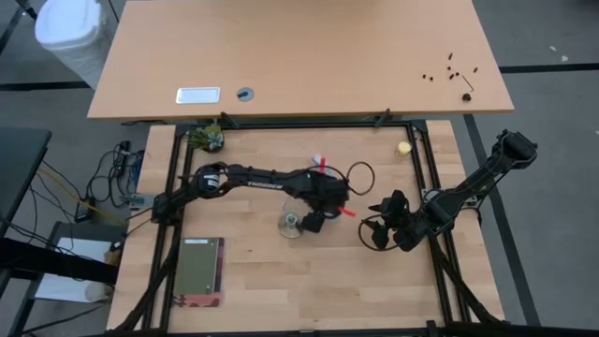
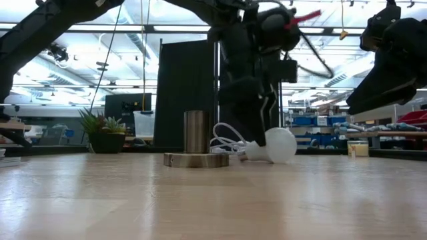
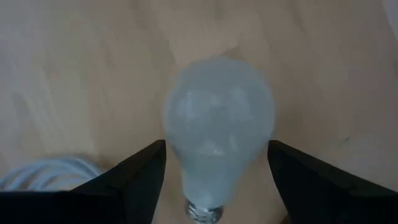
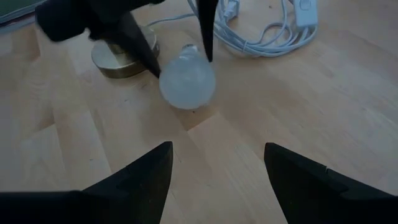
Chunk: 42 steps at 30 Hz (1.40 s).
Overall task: Screw lightbulb
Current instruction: Insert the lightbulb into the lamp
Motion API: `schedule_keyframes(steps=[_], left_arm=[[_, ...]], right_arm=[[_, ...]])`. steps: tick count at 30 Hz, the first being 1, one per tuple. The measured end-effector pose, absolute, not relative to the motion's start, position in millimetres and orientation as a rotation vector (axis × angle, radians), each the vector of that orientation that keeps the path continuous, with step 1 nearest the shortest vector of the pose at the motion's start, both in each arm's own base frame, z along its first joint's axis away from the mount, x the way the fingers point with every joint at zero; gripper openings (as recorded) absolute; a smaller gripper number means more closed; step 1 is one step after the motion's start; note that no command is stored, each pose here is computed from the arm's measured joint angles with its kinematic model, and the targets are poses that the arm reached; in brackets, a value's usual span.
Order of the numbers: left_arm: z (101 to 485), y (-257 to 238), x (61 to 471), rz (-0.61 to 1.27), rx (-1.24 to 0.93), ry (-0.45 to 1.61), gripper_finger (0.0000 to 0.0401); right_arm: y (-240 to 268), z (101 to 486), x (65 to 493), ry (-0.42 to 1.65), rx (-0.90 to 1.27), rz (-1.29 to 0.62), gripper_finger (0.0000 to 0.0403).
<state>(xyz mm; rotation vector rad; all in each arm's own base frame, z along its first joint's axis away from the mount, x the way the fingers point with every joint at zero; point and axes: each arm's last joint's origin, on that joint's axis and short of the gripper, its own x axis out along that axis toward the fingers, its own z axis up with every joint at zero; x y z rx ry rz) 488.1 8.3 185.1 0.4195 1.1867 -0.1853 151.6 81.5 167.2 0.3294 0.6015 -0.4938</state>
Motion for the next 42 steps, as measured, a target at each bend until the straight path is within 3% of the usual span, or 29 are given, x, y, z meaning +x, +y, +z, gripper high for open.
schedule_keyframes(steps=[29, 34, 42], left_arm=[[170, 5, 499, -0.146, 0.379, 1.041, 0.0298], [170, 5, 500, -0.148, 0.377, 1.033, 0.0277], [170, 4, 500, -0.151, 0.367, 1.031, 0.0206]], right_arm=[[82, 168, 153, 0.587, 0.340, -0.484, 0.0263], [83, 169, 153, 0.585, 0.342, -0.482, 0.0263], [83, 169, 153, 0.586, 0.328, -0.475, 0.0263]])
